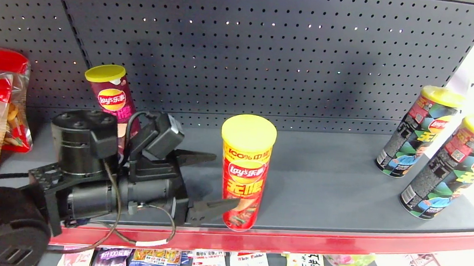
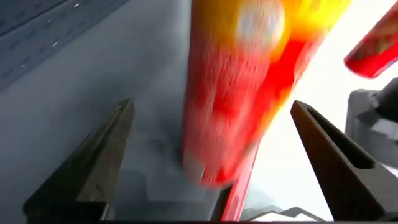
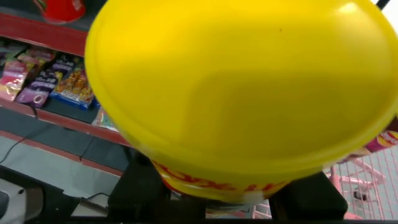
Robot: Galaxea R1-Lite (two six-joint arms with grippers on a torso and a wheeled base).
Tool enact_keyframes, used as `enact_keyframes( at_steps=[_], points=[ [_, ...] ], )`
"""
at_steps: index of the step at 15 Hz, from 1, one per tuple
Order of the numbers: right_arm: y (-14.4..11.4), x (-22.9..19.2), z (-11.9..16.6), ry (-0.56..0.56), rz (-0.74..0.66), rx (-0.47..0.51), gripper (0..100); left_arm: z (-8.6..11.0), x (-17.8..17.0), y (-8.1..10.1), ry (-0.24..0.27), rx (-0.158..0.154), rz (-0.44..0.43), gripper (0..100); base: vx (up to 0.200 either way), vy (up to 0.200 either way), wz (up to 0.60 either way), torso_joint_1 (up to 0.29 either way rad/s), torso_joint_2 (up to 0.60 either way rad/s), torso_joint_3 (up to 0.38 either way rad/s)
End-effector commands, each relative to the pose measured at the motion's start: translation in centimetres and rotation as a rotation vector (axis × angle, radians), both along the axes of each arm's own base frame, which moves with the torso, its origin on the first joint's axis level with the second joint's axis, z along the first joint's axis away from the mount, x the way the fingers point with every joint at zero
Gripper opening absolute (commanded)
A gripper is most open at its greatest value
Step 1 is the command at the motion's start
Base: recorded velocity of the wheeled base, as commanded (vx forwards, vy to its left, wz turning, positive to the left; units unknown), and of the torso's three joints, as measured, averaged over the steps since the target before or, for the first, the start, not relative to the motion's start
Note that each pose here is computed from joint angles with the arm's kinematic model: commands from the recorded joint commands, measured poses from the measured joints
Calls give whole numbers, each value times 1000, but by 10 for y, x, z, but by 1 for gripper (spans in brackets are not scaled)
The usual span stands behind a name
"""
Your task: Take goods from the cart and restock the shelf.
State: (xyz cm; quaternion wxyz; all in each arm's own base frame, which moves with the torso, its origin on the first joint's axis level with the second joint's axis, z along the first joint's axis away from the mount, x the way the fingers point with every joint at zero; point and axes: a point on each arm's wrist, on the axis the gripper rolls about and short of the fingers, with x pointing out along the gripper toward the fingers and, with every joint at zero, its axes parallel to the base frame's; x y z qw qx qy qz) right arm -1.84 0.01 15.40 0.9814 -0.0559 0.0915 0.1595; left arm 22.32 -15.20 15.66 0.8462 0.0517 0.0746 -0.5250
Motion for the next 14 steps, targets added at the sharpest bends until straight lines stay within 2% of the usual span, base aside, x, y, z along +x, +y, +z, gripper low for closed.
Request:
enact_keyframes(
  at_steps=[1, 2, 3, 6, 7, 8, 9, 10, 11, 13, 14],
  points=[
    [7, 31, 32, 70, 71, 1, 0, -3, -21, 25, -17, -11, 54, 100, 0, 0, 0, 0, 0, 0],
    [13, 52, 55, 102, 146, 10, 0, -5, -40, 36, -12, -9, 68, 100, 0, 0, 0, 0, 0, 0],
    [15, 60, 63, 109, 167, 9, 0, -5, -47, 40, -9, -9, 78, 100, 0, 0, 0, 0, 0, 0],
    [38, 122, 100, 140, 260, 1, 0, -9, -88, 65, -13, 6, 153, 100, 0, 0, 0, 0, 0, 0],
    [38, 123, 101, 138, 260, 1, 0, -9, -88, 65, -14, 6, 158, 100, 0, 0, 0, 0, 0, 0],
    [49, 149, 109, 125, 278, 5, 0, -5, -97, 72, -14, 29, 248, 100, 0, 0, 0, 0, 0, 0],
    [62, 179, 114, 120, 300, 5, 0, -3, -110, 80, 6, 55, 278, 100, 0, 0, 0, 0, 0, 0],
    [70, 198, 114, 123, 304, 5, 0, -4, -117, 83, 20, 64, 274, 100, 0, 0, 0, 0, 0, 0],
    [76, 216, 114, 123, 307, 5, 0, -4, -122, 86, 29, 70, 272, 100, 0, 0, 0, 0, 0, 0],
    [98, 248, 112, 125, 357, 6, 0, -4, -130, 91, 24, 61, 272, 100, 0, 0, 0, 0, 0, 0],
    [98, 249, 112, 123, 359, 7, 0, -5, -130, 91, 27, 63, 271, 100, 0, 0, 0, 0, 0, 0]
  ],
)
